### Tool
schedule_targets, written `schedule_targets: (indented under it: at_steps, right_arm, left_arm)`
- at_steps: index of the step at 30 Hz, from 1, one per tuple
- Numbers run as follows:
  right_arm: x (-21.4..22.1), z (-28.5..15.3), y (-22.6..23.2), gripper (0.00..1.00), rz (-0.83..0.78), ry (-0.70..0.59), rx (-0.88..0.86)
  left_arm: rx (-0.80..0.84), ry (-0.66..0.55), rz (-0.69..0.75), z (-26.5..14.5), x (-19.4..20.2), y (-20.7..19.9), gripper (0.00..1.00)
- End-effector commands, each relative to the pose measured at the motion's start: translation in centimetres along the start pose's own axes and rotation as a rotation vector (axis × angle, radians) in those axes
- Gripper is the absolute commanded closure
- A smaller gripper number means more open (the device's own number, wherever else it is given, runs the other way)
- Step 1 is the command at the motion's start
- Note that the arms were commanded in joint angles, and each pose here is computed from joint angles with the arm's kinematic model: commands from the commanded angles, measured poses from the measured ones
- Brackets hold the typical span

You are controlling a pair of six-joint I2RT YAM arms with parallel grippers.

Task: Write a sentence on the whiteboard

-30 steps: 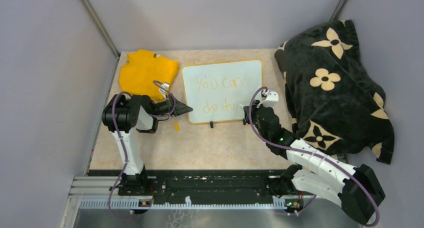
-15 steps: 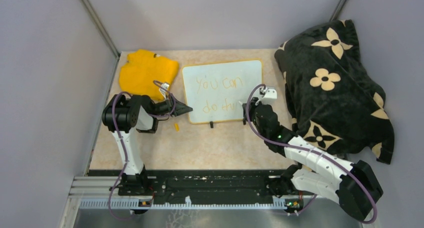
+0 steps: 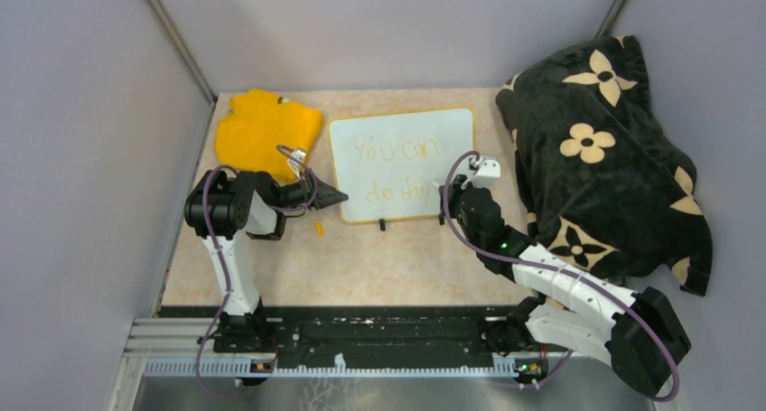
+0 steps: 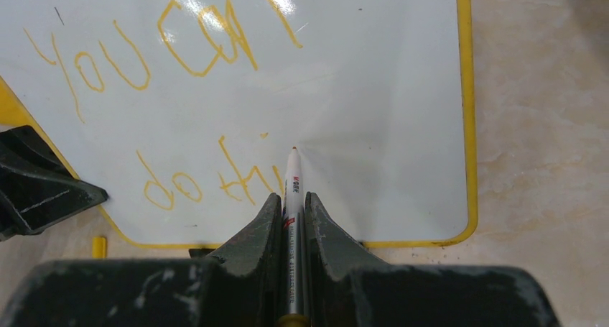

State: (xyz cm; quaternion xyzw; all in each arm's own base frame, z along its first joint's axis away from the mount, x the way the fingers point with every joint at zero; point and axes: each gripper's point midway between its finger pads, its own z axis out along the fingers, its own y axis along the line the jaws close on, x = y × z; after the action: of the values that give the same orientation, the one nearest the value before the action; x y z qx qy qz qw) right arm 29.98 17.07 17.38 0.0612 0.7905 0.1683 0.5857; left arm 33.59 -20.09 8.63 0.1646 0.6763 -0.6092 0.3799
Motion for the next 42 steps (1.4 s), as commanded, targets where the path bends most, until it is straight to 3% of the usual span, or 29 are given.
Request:
schedule_targets:
  at_steps: [1, 28, 42]
  right_arm:
    - [-2.5, 0.2, 0.3, 1.00, 0.019, -0.067, 0.011]
    - [-0.6, 1.7, 0.8, 1.00, 0.010, -0.014, -0.009]
    - [1.1, 0.7, -1.5, 1.00, 0.000, 0.013, 0.050]
  left_arm:
    - [0.007, -0.032, 0.051, 0.2, -0.4, 0.2, 1.00]
    - [0.007, -0.031, 0.050, 0.3, -0.4, 0.2, 1.00]
    - [0.006, -0.030, 0.047, 0.2, -0.4, 0.2, 1.00]
